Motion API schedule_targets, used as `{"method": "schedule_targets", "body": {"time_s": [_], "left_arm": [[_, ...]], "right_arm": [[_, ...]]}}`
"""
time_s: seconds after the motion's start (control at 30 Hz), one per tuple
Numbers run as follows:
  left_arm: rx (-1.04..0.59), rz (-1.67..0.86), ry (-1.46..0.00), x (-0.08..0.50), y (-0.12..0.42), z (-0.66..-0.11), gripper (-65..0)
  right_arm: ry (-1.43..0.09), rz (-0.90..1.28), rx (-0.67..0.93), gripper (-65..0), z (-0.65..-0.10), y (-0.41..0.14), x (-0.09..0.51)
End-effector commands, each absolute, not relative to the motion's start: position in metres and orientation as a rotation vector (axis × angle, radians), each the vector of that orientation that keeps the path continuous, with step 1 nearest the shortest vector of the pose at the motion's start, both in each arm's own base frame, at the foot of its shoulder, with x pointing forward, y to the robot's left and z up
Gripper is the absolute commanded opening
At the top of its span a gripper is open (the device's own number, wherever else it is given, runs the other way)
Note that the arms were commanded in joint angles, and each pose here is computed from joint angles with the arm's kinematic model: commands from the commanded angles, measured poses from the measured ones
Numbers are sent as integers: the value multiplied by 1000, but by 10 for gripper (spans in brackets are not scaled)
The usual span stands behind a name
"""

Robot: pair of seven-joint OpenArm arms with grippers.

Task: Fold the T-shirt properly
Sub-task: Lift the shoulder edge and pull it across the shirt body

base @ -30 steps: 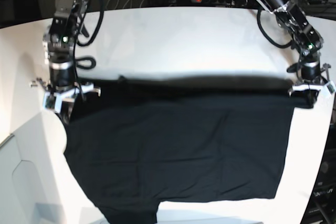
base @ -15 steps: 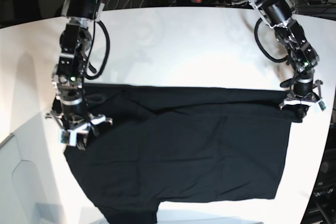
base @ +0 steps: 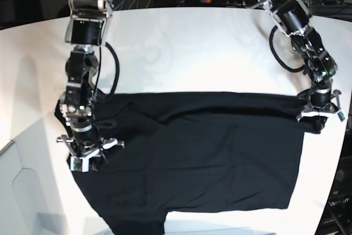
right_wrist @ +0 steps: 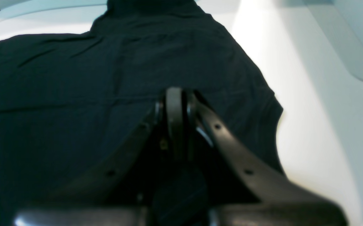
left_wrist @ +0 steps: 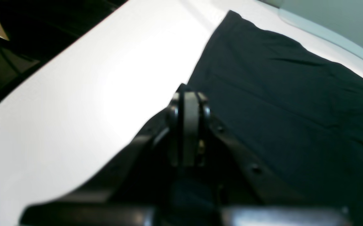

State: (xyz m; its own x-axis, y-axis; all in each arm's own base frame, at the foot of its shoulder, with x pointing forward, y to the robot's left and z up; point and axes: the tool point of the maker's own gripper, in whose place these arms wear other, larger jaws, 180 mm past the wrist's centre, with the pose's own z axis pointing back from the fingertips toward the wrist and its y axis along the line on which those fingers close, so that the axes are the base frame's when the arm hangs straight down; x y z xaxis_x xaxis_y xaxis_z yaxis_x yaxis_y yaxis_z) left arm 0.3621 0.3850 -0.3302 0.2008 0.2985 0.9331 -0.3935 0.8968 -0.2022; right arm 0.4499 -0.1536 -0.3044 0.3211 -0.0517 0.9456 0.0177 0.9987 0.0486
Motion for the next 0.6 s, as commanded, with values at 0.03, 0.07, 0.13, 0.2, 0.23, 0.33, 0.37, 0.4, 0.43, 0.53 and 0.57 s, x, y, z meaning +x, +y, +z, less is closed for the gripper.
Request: {"method": "schedule_targets", "body": {"time_s": [0.03, 0.07, 0.13, 0.2, 0.23, 0.33, 0.37, 0.4, 0.43, 0.53, 0.57], "left_arm": [[108, 479, -1331, 366, 400, -313, -649], [106, 483, -1323, 366, 401, -316, -649], [95, 491, -1315, 370, 400, -319, -649], [86, 499, -1303, 371, 399, -325, -649], [82, 503, -1300, 373, 399, -326, -649], [68, 512, -1301, 380, 398, -326, -649], [64, 515, -1304, 382, 398, -325, -649], [59, 518, -1308, 385, 397, -324, -649], [58, 519, -1314, 387, 397, -321, -649], [59, 519, -1316, 387, 398, -320, -649], [59, 518, -1317, 387, 398, -320, -649]], "right_arm": [[-1302, -41, 34, -650, -284, -155, 465], [-1302, -41, 34, -650, -283, -155, 467], [-1299, -36, 21, -650, -284, -161, 467], [-1299, -36, 21, -650, -284, -161, 467], [-1297, -34, 22, -650, -284, -160, 467], [-1297, -34, 22, -650, -284, -160, 467], [-1293, -35, 22, -650, -286, -160, 467], [-1287, -36, 24, -650, -288, -160, 468], [-1284, -37, 27, -650, -288, -159, 471], [-1260, -37, 26, -650, -297, -161, 473], [-1255, -37, 27, -650, -299, -161, 473]]}}
